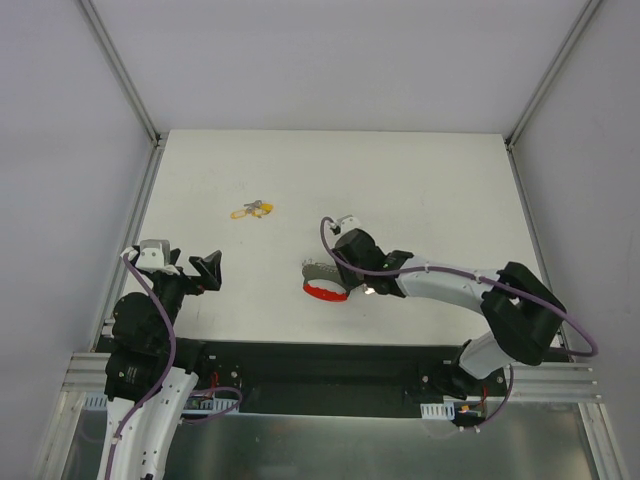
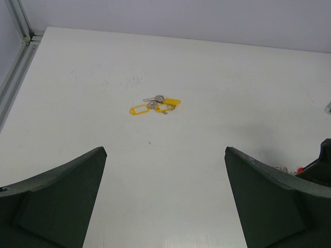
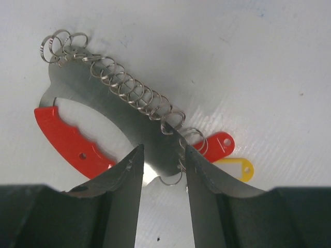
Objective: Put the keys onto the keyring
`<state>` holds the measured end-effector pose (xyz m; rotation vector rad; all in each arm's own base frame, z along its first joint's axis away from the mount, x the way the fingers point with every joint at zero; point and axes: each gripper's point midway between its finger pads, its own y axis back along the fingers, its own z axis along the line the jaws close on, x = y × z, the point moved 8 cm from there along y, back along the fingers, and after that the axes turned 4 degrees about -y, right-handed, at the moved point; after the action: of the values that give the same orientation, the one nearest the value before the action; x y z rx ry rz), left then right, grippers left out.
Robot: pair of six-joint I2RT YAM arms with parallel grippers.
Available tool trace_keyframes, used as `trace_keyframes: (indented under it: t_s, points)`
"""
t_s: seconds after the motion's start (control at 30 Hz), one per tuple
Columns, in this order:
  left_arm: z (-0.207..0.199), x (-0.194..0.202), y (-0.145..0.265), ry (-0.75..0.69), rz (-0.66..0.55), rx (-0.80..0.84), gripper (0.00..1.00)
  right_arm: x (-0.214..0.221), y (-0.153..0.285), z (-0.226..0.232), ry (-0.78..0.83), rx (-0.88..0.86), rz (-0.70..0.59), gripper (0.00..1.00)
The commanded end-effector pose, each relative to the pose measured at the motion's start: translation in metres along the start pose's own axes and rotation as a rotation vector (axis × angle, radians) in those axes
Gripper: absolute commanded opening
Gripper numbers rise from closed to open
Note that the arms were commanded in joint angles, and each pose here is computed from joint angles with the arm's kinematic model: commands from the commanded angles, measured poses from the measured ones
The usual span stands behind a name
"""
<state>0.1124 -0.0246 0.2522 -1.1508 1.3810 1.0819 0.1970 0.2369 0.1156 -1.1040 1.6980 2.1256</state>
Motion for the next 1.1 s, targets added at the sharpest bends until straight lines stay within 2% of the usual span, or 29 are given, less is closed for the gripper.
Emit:
trace_keyframes:
  t_s: [0.0, 0.33, 0.63, 0.87, 1.07]
  points:
    - [-0.003, -0.009, 0.002, -0.006, -0.025, 0.030, 0.99, -0.020, -0.012, 0.009, 0.031, 0.052, -0.065, 0.39]
    - [-0.005, -0.008, 0.002, -0.008, -0.025, 0.049, 0.99, -0.017, -0.036, 0.012, 0.068, 0.091, -0.022, 0.27]
    - [-0.007, -0.007, 0.001, -0.007, -0.012, 0.069, 0.99, -0.014, -0.037, 0.012, 0.067, 0.084, -0.011, 0.16]
    - [-0.008, -0.006, -0.001, -0.007, 0.003, 0.081, 0.99, -0.018, -0.030, 0.012, 0.042, 0.067, -0.027, 0.01]
    - [-0.009, -0.006, -0.001, -0.005, 0.005, 0.083, 0.99, -0.033, -0.020, -0.001, -0.073, 0.079, -0.049, 0.01]
